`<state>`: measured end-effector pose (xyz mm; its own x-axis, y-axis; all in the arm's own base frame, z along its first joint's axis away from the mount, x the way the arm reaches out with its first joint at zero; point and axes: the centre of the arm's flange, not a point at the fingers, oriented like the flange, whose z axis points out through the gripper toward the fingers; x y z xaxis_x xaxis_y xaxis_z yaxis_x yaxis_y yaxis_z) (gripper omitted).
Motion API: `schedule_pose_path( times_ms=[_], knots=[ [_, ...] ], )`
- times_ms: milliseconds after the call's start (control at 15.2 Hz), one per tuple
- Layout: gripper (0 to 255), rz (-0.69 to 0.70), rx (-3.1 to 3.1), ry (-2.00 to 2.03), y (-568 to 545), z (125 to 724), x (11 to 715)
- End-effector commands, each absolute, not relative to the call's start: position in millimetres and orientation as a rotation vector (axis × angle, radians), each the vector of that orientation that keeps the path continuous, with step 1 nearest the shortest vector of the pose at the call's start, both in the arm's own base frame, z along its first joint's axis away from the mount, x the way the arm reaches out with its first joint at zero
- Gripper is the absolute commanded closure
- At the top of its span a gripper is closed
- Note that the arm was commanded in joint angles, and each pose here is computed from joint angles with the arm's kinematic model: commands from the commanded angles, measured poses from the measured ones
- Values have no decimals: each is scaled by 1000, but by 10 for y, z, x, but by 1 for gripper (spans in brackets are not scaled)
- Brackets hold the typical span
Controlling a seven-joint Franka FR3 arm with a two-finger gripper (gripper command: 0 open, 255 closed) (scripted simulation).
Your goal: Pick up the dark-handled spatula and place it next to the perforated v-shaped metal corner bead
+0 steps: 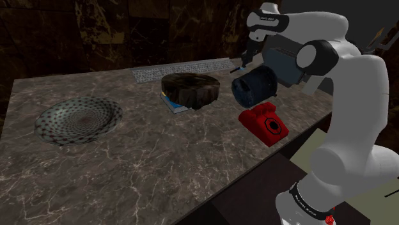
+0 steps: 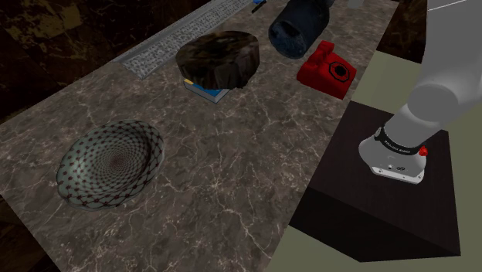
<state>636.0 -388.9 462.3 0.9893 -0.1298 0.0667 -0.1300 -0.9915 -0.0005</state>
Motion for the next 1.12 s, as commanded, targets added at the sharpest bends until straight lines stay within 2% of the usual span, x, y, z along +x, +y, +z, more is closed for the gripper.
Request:
schedule_pose_path(
  times_ms=[0,1056],
  knots=[
    [255,104,3129,-203,-4101,4625,6380],
    [255,104,3129,-203,-4101,3781,6380]
  ],
)
